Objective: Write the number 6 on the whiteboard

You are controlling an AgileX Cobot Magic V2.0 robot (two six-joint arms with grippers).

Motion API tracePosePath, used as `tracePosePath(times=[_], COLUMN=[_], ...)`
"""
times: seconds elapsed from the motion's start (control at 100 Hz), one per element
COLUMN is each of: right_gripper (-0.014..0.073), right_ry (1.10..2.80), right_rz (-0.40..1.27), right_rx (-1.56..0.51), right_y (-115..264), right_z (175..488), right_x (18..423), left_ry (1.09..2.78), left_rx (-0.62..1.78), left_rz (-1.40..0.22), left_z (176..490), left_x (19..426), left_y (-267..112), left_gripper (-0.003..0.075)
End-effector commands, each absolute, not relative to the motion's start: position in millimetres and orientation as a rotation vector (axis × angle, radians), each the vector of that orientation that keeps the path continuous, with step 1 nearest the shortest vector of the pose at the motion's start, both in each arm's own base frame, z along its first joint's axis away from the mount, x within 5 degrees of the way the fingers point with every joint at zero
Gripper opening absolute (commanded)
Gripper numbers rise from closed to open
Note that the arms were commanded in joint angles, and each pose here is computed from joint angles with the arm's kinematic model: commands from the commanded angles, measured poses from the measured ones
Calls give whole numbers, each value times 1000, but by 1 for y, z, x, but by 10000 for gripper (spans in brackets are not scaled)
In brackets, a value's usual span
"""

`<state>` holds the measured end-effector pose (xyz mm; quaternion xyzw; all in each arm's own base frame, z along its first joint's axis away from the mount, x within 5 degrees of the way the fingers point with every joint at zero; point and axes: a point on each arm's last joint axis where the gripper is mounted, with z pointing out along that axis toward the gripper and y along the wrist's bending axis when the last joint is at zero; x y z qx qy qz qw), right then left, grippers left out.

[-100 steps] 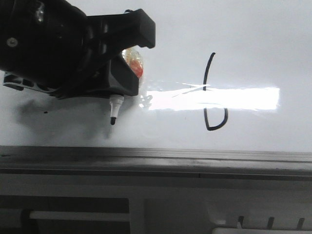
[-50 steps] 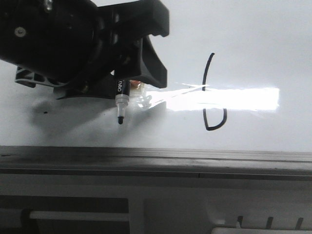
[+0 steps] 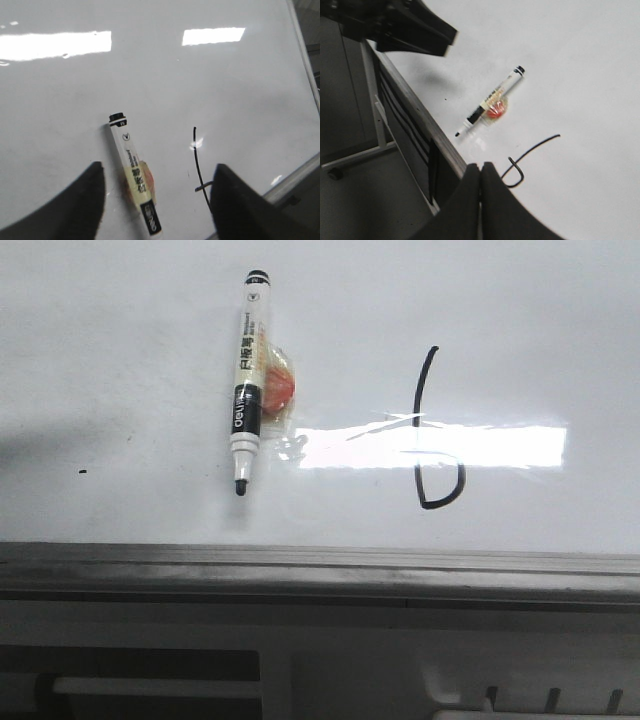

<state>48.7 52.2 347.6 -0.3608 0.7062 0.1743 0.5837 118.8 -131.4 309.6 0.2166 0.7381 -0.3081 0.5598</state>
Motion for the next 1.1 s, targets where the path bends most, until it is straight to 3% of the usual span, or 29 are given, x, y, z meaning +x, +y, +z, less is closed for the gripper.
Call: tracePosePath(times=[0.0,0.06,0.26,0.93,1.09], right_gripper=[-64,-64,-64,-64,-64], right_ry=[1579,1580,1516,1592,1592], right_rz=[349,309,250,251,251], right_rx=[-716,-649,-587,-614,-614], right_y=[38,28,11,15,15], right_z=[342,327,283,275,275], right_x=[40,34,16,23,23], left_ry=[1645,1619,1540,1524,1348], left_rx=[523,513,482,449,489], left_rz=[-726,-737,-767,-753,-479], left_z=[312,302,283,266,251], left_x=[100,88,66,61,57], left_y=[-109,-95,-68,-57,-38], left_gripper=[145,-19,-19,-19,-19])
